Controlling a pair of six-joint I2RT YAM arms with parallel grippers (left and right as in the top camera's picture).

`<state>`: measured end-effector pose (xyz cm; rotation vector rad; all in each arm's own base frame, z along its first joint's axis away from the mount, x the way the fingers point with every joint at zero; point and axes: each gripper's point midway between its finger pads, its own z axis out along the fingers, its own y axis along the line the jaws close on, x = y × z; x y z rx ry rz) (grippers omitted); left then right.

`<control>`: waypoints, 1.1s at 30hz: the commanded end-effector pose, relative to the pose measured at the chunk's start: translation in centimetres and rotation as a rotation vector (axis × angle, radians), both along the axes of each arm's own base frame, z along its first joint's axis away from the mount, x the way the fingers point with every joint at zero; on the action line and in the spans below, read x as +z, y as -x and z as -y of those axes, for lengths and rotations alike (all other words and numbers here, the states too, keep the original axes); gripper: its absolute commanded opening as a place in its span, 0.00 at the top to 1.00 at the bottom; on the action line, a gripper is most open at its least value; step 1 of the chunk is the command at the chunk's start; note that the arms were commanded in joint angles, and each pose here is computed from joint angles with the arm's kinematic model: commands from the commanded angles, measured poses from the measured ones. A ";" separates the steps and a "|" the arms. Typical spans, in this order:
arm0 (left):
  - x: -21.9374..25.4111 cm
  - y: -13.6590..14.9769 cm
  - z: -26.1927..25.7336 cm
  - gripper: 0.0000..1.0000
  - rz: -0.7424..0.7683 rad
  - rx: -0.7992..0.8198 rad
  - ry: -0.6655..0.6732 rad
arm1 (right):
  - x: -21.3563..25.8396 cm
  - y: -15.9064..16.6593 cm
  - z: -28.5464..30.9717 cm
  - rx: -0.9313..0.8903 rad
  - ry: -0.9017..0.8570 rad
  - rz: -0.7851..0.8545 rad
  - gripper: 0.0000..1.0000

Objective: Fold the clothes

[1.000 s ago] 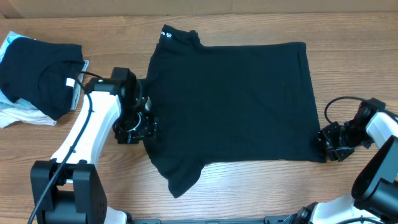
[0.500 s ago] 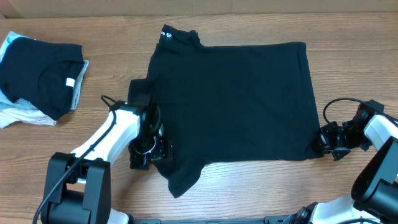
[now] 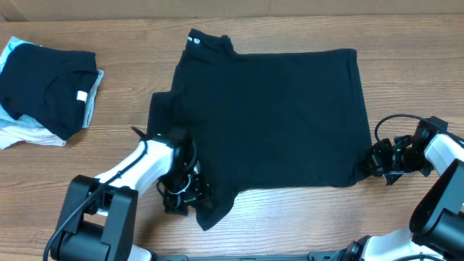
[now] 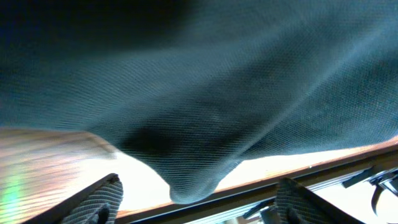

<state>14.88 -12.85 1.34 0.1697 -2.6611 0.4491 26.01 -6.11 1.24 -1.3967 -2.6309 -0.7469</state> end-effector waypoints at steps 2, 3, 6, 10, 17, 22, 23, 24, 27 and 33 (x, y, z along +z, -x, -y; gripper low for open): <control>0.1 0.7 1.5 0.33 0.000 -0.016 0.009 | 0.2 -0.1 -0.3 0.009 -0.012 0.017 0.96; 0.0 0.7 1.5 0.39 0.002 -0.022 -0.002 | 0.2 -0.1 -0.3 0.008 -0.012 0.017 0.96; -0.5 0.7 1.0 0.67 0.023 -0.045 -0.063 | 0.2 -0.1 -0.3 0.009 -0.012 0.018 0.96; -0.6 0.7 0.7 0.90 0.027 -0.053 -0.082 | 0.3 0.1 -0.4 0.012 -0.017 0.009 0.96; 0.8 1.5 -0.2 0.96 -0.038 -0.054 -0.100 | 2.5 -0.1 -0.3 0.026 0.006 0.049 0.96; 4.0 -1.4 -1.2 0.96 -0.005 -0.049 -0.132 | 5.4 -0.4 0.1 0.027 0.047 0.094 0.96; 4.7 -2.4 -1.3 0.96 0.025 -0.053 -0.133 | 5.7 -0.4 0.2 0.027 0.050 0.099 0.96; 5.6 -3.9 -1.4 0.96 0.070 -0.061 -0.129 | 6.0 -0.5 0.2 0.027 0.052 0.103 0.96; 7.8 -7.5 -1.0 0.96 0.205 -0.093 -0.100 | 6.1 -0.8 0.3 0.028 0.058 0.119 0.96; 8.9 -11.8 -2.4 0.96 0.389 -0.138 -0.200 | 7.5 -3.4 -1.0 0.068 -0.009 0.271 0.96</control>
